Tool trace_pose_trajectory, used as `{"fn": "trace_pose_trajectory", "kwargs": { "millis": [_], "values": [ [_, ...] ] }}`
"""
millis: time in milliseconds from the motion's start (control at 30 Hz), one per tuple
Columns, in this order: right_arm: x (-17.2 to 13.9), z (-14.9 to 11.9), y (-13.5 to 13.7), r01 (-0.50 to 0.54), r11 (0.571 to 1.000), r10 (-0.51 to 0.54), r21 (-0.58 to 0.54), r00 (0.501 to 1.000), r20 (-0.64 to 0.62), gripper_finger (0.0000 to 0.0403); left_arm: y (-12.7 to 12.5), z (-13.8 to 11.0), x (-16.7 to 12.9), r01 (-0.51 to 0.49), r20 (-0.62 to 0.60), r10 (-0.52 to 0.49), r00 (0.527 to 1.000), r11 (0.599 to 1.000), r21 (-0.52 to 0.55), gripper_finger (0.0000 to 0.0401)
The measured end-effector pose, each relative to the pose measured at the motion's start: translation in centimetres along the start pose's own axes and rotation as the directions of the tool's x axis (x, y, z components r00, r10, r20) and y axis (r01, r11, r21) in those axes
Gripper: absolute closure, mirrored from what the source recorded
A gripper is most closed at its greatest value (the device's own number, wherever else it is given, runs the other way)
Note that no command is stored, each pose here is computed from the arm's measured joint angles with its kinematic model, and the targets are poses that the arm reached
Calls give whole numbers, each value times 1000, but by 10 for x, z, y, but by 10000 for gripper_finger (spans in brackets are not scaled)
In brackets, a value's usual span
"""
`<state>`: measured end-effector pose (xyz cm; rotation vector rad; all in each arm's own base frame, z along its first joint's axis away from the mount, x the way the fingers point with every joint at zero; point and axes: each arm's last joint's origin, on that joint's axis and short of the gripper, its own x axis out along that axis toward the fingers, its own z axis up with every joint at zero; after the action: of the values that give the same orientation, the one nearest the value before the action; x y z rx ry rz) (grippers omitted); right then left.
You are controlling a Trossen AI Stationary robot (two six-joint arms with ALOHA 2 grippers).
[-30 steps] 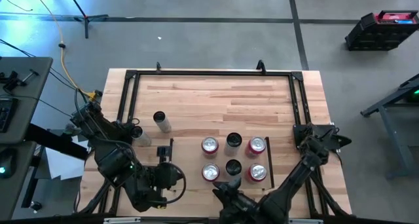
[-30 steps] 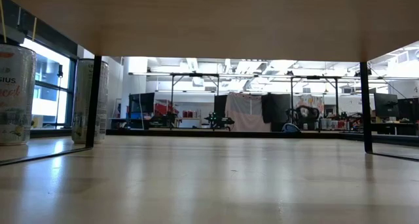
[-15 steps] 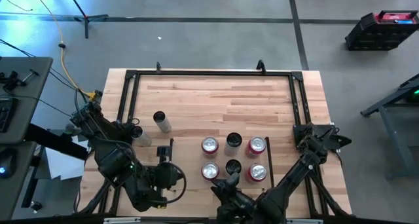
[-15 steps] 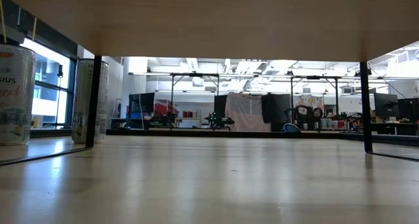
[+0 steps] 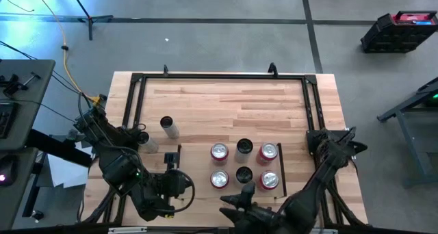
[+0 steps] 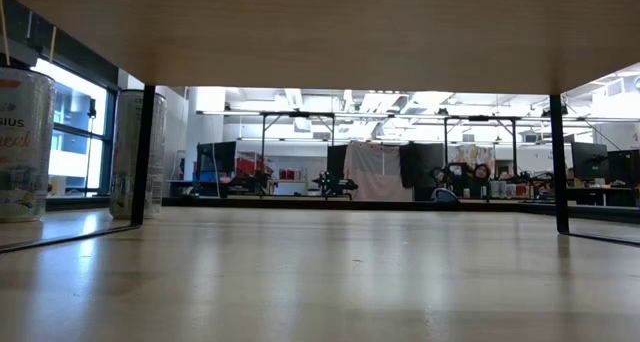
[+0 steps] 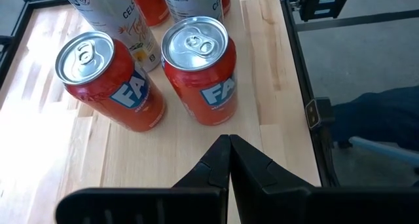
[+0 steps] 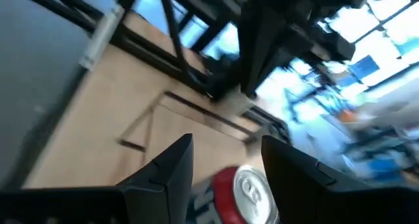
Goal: Place canned beverage on shelf
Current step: Put the red soda can on the shelf
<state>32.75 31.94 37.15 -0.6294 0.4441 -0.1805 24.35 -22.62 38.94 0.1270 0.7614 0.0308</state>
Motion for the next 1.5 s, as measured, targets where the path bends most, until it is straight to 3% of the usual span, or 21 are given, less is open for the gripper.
{"fn": "trace_pose_trajectory", "kwargs": {
  "millis": [133, 267, 467, 567, 867, 1233, 1500],
  "values": [
    [-2, 9, -44, -125, 981, 123, 147, 992, 26, 238, 0, 0, 0, 0, 1, 0, 1000, 1000, -1, 401],
    [3, 5, -78, -231, 949, 232, 215, 972, 18, 237, 0, 0, 0, 0, 1, 0, 1000, 1000, 0, 401],
    [15, -12, -103, -378, 872, 425, 311, 899, -101, 214, 0, 0, 0, 1, 0, -1, 1000, 1000, 1, 401],
    [21, -15, -106, -437, 829, 498, 350, 861, -103, 191, 0, 0, 0, 1, 0, -1, 1000, 1000, 15, 401],
    [36, -28, -116, -358, 845, 466, 397, 857, -219, 176, 0, 0, 0, -1, 1, 1, 1000, 1000, 17, 401],
    [44, -31, -110, -365, 835, 485, 411, 842, -236, 174, 0, 0, 0, -1, 1, 1, 1000, 1000, 15, 401],
    [53, -36, -105, -383, 813, 529, 437, 801, -282, 174, 0, 1, 0, 0, 3, 0, 1000, 1000, 13, 401]
  ]
}}
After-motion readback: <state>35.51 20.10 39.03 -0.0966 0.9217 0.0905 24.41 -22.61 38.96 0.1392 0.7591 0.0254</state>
